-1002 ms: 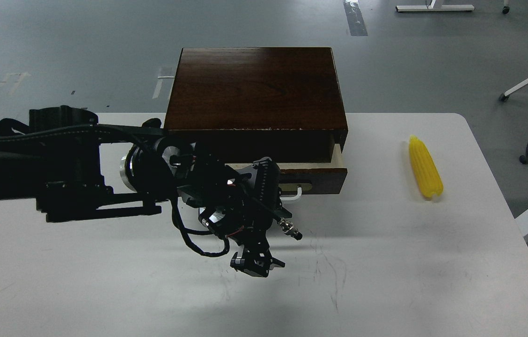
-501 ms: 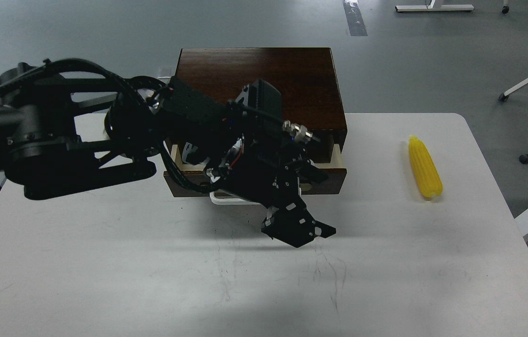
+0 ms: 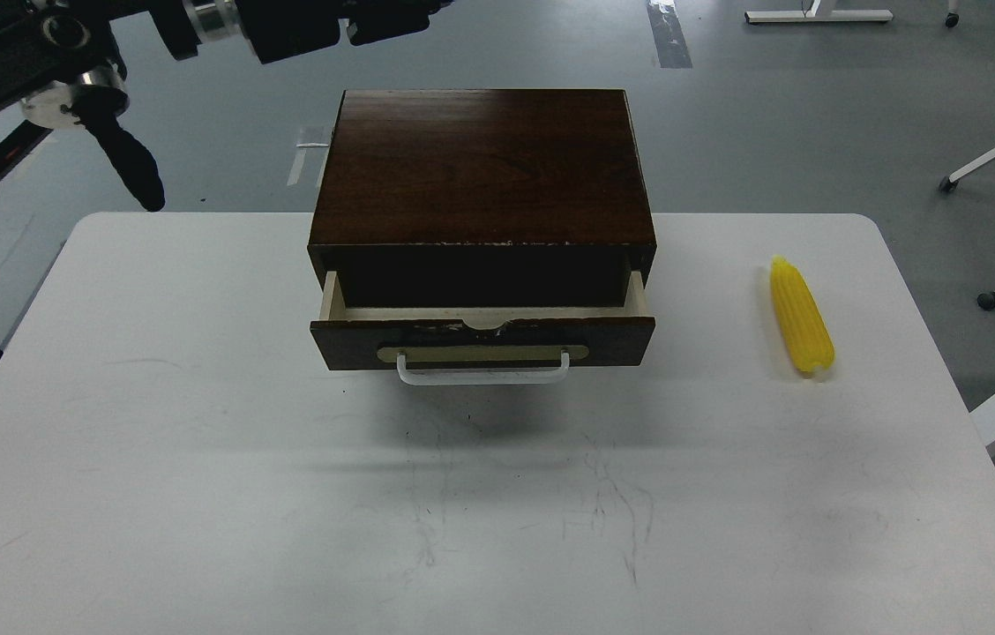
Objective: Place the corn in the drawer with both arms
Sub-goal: 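Release the handle and lift the left gripper away from the box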
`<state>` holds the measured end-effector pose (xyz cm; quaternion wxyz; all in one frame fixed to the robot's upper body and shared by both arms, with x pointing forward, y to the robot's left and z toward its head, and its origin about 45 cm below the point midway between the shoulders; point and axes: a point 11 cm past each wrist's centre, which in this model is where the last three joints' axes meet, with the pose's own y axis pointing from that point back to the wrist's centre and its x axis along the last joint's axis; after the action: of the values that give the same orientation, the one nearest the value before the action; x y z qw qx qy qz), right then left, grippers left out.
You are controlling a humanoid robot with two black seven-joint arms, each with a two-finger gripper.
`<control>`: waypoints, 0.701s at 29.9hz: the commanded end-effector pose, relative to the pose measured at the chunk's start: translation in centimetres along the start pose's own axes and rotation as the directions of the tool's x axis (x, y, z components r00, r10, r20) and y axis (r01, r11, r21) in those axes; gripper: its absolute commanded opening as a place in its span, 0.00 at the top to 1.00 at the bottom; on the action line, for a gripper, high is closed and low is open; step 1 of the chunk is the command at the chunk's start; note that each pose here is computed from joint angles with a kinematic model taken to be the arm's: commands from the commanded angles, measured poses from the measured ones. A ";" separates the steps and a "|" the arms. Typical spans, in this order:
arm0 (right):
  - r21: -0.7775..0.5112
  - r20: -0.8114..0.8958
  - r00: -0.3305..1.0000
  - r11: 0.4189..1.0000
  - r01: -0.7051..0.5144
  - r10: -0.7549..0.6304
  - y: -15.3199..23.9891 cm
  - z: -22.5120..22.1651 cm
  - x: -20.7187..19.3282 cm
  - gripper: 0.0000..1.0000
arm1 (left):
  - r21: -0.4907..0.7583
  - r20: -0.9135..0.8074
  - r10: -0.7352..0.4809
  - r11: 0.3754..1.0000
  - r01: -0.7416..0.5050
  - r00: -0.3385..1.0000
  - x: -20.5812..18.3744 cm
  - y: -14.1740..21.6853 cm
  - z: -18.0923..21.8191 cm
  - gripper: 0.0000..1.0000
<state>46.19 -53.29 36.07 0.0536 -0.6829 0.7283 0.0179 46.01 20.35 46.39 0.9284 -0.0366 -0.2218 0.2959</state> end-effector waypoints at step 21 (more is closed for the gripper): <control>-0.572 -0.804 0.145 0.816 0.078 -0.577 0.6 16.6 -8.9 0.00 | 0.170 -0.524 0.683 0.669 -0.723 0.509 10.3 15.6 -12.9 0.02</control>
<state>47.37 -43.70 22.14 -0.5230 -0.6872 0.4341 -0.2564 50.94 39.37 38.24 0.7593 -0.2422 0.0379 0.6028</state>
